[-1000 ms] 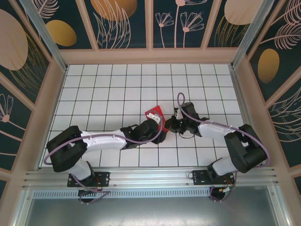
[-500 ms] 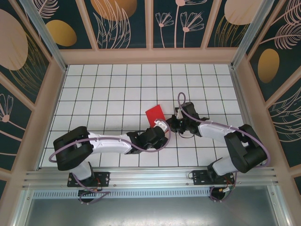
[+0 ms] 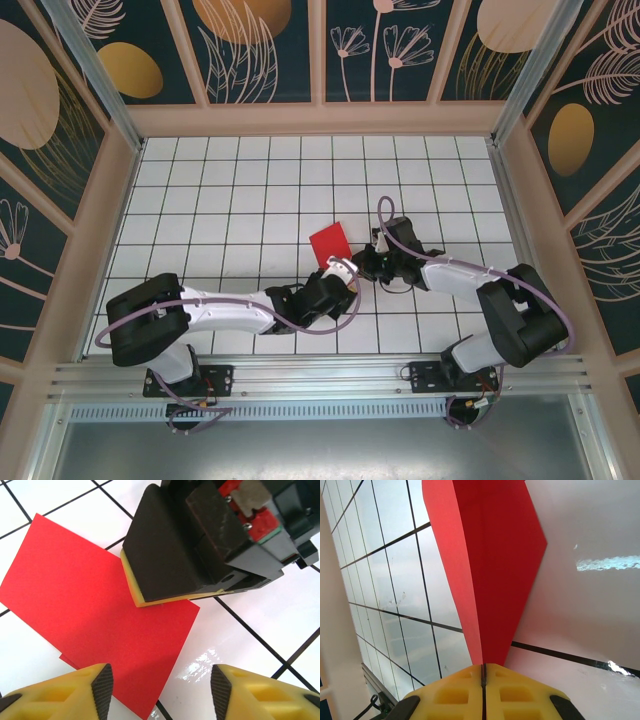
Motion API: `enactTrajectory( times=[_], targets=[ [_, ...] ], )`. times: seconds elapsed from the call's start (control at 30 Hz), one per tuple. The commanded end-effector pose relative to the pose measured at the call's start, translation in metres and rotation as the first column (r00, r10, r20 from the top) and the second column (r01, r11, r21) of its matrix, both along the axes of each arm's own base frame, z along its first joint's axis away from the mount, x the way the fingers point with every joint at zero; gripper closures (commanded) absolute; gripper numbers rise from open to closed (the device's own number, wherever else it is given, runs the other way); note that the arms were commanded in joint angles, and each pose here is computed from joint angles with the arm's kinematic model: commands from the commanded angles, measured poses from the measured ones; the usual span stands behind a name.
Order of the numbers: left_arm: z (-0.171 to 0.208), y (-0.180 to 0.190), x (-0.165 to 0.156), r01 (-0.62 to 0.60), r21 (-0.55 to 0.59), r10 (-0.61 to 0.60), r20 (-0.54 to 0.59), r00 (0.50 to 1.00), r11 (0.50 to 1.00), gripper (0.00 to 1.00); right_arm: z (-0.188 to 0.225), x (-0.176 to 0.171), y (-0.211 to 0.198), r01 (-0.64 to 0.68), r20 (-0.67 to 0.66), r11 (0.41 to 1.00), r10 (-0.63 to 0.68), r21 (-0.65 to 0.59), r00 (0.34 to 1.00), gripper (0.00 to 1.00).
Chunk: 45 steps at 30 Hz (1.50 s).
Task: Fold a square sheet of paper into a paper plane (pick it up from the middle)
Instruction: Third fold the triangle at the center of the table.
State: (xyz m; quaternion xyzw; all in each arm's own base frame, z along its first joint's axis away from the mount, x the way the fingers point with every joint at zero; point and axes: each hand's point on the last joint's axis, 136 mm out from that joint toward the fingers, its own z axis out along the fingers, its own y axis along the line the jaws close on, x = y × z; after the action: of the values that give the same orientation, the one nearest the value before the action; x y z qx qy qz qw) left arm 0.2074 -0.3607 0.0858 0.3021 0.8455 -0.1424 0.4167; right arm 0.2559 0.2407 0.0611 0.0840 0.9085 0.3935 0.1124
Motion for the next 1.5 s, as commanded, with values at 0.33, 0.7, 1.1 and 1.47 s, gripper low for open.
enactTrajectory(
  times=[0.33,0.7,1.1,1.47],
  targets=[
    [-0.013,-0.010,-0.008,0.116,0.062,-0.117,0.014,0.993,0.991,0.34,-0.002,0.004,0.003,0.010,-0.004,1.000,-0.010,-0.002,1.000,0.91],
    [-0.029,-0.010,0.009,0.072,0.183,-0.087,0.076,0.993,0.981,0.35,0.001,0.006,0.008,-0.008,-0.005,1.000,0.008,0.016,1.000,0.91],
    [-0.034,-0.015,0.018,0.036,0.202,-0.059,0.110,0.992,0.979,0.60,0.004,0.008,0.010,-0.014,-0.004,1.000,0.014,0.017,1.000,0.90],
    [-0.023,-0.012,0.016,0.029,0.134,-0.045,0.122,0.991,0.991,1.00,0.011,0.013,0.006,-0.008,0.015,1.000,0.007,0.007,1.000,0.83]
  ],
)
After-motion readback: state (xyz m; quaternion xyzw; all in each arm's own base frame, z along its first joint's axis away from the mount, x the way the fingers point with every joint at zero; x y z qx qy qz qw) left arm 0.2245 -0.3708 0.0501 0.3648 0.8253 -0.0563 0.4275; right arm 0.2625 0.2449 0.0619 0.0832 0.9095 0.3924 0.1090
